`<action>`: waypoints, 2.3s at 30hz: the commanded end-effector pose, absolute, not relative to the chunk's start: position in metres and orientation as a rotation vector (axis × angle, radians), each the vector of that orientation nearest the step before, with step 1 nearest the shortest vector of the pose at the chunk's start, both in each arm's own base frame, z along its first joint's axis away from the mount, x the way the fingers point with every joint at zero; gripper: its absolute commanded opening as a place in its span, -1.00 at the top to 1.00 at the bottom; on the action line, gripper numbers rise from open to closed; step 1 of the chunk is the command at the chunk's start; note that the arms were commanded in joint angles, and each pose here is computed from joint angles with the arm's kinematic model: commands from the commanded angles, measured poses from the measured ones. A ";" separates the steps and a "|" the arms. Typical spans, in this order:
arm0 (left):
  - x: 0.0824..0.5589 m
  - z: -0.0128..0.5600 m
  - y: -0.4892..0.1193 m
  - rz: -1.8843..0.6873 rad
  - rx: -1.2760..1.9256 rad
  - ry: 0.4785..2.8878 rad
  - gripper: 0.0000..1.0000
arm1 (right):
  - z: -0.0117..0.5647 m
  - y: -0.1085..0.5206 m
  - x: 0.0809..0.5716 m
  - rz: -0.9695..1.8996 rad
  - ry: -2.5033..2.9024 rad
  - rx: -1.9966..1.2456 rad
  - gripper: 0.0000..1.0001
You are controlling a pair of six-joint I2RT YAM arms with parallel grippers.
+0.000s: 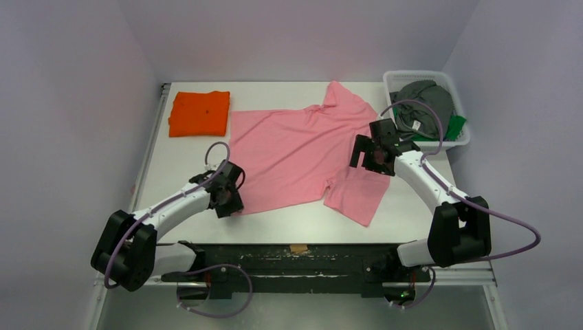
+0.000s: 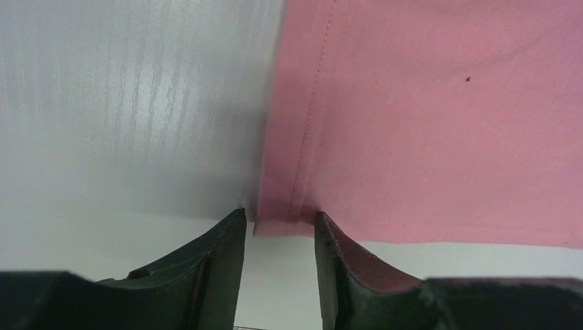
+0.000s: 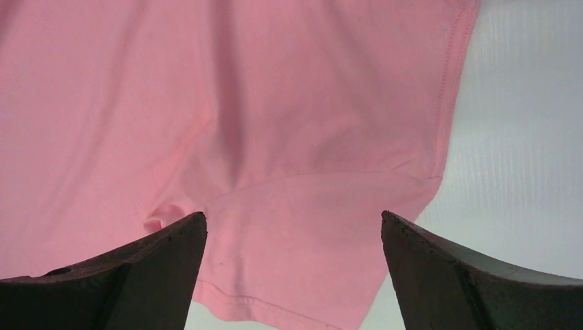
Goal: Fold and stack the t-shirts
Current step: Grab the side of the flattened tshirt closest away from the robot with both arms
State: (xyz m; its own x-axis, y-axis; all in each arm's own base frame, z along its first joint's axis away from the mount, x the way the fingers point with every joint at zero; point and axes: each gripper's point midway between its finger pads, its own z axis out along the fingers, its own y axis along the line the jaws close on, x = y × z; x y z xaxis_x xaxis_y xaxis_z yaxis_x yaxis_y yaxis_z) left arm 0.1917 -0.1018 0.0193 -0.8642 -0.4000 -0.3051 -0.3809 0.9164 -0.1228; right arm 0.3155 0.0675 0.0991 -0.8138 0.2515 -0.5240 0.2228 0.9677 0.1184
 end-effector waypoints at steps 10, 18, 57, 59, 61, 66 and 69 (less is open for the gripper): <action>0.206 0.016 -0.127 -0.172 -0.524 2.744 1.00 | 0.104 0.051 0.310 -0.034 2.527 0.396 -0.89; 0.205 0.039 -0.079 0.076 -0.550 2.609 1.00 | 0.099 0.055 0.265 -0.097 2.610 0.364 -0.87; 0.214 0.036 -0.068 -0.007 -0.679 2.602 1.00 | 0.001 0.072 0.146 -0.171 2.944 0.350 0.71; 0.213 0.037 -0.068 -0.012 -0.676 2.603 1.00 | 0.007 0.067 0.142 -0.191 2.937 0.353 1.00; 0.209 0.039 -0.068 -0.014 -0.673 2.610 1.00 | 0.015 0.063 0.138 -0.207 2.936 0.356 1.00; 0.191 0.044 -0.065 -0.029 -0.706 2.625 1.00 | 0.047 0.065 0.117 -0.154 2.942 0.348 1.00; 0.171 0.046 -0.063 -0.047 -0.746 2.648 1.00 | 0.072 0.059 0.104 -0.222 2.935 0.339 1.00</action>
State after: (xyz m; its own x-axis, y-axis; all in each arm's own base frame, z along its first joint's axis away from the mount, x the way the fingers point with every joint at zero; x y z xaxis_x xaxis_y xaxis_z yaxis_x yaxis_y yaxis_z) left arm 0.1971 -0.0680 0.0441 -0.7784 -0.4802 -0.4045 -0.4668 0.8734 -0.1386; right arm 0.1266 0.0735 0.0406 -0.9579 0.2027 -0.2034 0.2154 0.9756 -0.0421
